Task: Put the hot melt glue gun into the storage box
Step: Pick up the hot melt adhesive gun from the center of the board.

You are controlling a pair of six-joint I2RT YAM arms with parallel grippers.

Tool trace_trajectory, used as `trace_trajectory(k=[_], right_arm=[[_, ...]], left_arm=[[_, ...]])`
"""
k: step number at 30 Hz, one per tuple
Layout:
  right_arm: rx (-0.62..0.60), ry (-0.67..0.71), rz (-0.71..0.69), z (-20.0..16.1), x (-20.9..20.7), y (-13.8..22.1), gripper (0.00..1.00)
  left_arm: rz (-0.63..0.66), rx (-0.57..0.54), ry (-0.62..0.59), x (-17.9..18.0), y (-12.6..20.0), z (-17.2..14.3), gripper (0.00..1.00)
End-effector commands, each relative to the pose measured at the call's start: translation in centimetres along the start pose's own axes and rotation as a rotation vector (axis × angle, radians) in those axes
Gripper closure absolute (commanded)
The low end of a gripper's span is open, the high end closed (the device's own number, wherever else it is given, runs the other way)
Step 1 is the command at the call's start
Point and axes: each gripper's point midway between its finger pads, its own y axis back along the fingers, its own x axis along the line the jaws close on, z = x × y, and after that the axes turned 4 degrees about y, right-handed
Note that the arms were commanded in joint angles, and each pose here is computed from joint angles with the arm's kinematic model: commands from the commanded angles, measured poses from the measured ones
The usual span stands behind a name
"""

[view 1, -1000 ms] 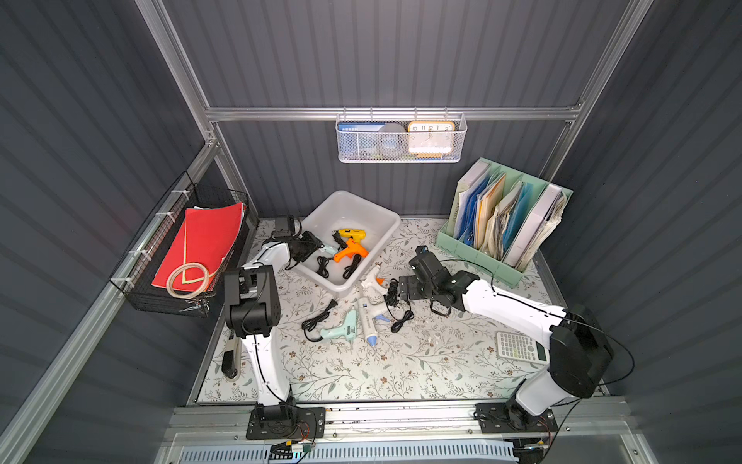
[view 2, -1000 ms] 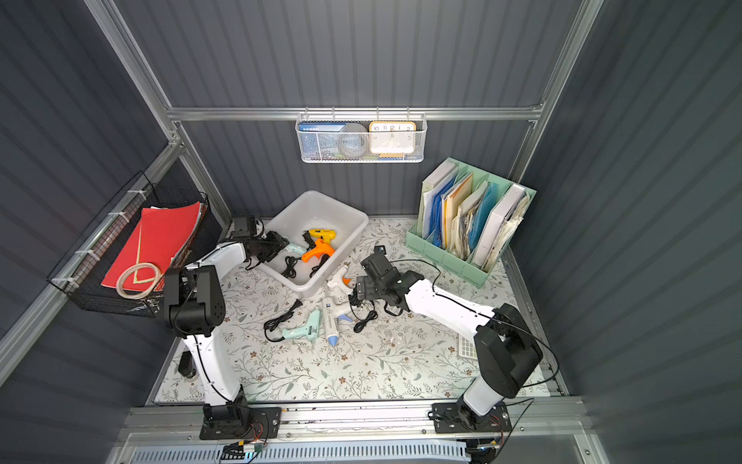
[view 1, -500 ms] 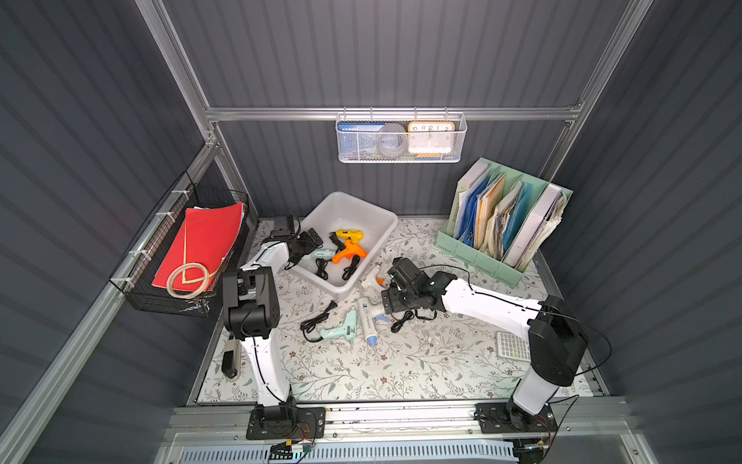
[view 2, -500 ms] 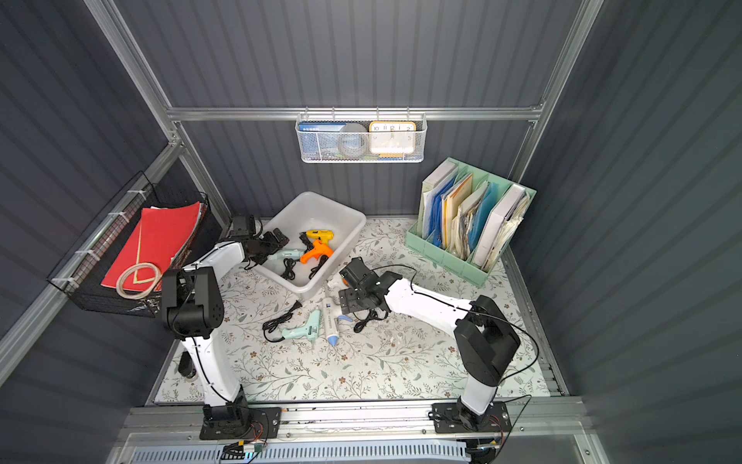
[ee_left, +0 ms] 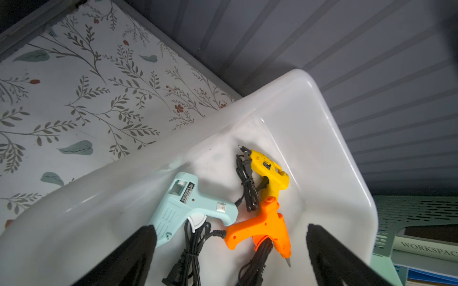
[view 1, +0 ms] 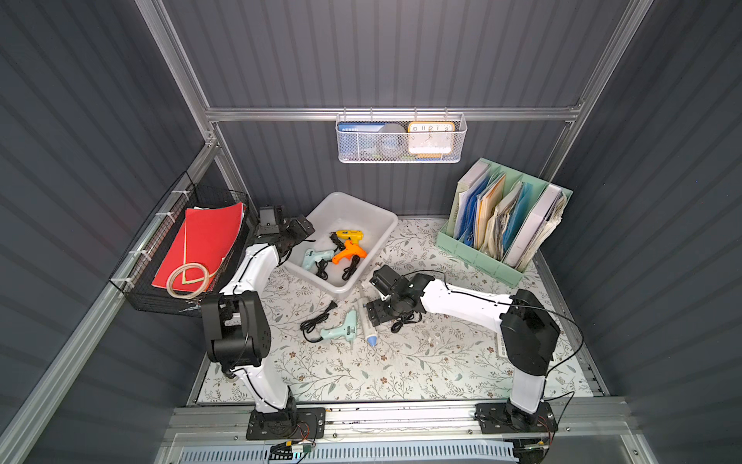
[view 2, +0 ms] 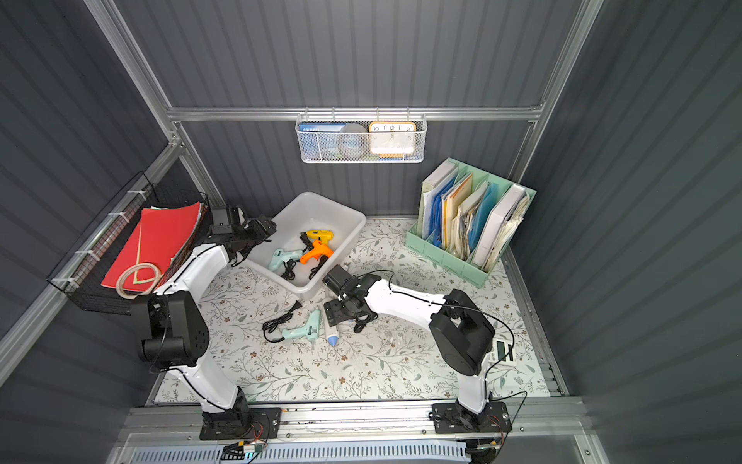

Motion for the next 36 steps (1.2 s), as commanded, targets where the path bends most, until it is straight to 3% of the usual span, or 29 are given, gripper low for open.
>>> trace_trajectory(k=[1,7,14,20,26,31,36], right_arm=[[0.057,0.031,0.015,-0.9,1.0,-0.3,0.12],[0.129,0.02,0.027,-1.8,1.6,-2.0,0.14],[0.184,0.01,0.04,-2.5,2.1,-3.2,0.24],[0.213,-0.003,0.021,-2.9,1.8,-3.8,0.33],[0.233,-0.036,-0.087,-3.7,-0.8,-3.8,0.4],[0.241,-0.085,-0.094,-4.5,-2.5,-3.7,0.48],[0.266,-0.061,-0.042,-5.3,-2.4,-4.1,0.46]], left_arm=[[-0.036,0.006,0.023,-0.7,2.1,-0.8,0.0],[-0.114,-0.017,0.028,-2.6,5.2,-1.1,0.0],[-0.136,-0.054,0.032,-3.0,7.9,-1.0,0.0],[-0.133,-0.05,0.035,-2.9,8.0,-1.2,0.0],[-0.134,-0.044,0.037,-2.9,7.7,-1.3,0.0],[-0.13,-0.055,0.031,-2.9,8.0,-1.0,0.0],[-0.117,-0.067,0.025,-2.8,8.2,-0.8,0.0]])
